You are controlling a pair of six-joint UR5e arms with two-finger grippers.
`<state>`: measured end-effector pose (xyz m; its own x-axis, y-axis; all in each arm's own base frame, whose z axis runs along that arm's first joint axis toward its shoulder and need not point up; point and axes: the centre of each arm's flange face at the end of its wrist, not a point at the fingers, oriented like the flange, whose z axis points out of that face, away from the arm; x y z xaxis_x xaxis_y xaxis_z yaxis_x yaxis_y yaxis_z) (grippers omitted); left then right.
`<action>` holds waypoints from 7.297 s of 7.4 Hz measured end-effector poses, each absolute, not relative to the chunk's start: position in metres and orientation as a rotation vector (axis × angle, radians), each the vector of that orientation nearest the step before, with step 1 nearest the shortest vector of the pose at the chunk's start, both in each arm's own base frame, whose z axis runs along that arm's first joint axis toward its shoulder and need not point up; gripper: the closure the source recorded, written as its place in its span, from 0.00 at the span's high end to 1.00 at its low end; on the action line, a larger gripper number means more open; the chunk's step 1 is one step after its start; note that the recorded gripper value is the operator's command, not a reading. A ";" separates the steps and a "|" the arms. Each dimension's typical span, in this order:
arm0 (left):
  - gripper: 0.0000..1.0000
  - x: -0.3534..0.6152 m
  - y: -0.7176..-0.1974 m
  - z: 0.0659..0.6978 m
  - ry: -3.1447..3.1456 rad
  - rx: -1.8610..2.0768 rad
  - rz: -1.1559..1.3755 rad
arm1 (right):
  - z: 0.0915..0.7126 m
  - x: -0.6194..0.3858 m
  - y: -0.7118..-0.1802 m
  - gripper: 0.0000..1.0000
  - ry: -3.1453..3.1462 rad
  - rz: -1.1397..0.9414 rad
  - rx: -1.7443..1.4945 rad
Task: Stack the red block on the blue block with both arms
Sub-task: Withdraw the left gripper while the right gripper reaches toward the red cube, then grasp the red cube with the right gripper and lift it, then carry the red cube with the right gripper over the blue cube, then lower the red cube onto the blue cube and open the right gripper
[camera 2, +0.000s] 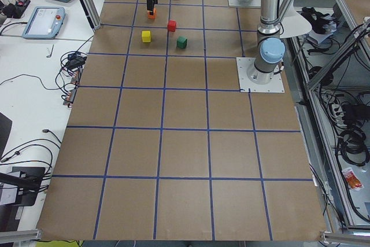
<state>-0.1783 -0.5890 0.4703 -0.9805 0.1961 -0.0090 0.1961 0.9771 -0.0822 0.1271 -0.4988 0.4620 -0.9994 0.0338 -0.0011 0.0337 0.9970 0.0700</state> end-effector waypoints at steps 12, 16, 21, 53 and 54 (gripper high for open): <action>1.00 -0.139 -0.511 0.517 3.119 0.188 -0.175 | 0.253 0.345 -0.556 1.00 3.028 0.111 0.190; 1.00 -0.139 -0.511 0.518 3.122 0.188 -0.187 | 0.203 0.352 -0.560 0.97 3.009 0.233 0.214; 1.00 -0.140 -0.511 0.517 3.124 0.188 -0.186 | 0.188 0.355 -0.560 0.00 2.987 0.284 0.219; 1.00 -0.140 -0.513 0.515 3.126 0.186 -0.184 | 0.237 0.016 -0.543 1.00 3.130 0.220 -0.294; 1.00 -0.140 -0.513 0.515 3.125 0.186 -0.184 | 0.237 0.016 -0.543 1.00 3.131 0.220 -0.288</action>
<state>-0.1397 -0.5128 0.5146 -0.9930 0.1178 -0.0122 0.1184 0.9861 -0.1169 0.0156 -0.5431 0.2374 -0.9832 -0.1824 -0.0030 -0.1810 0.9736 0.1393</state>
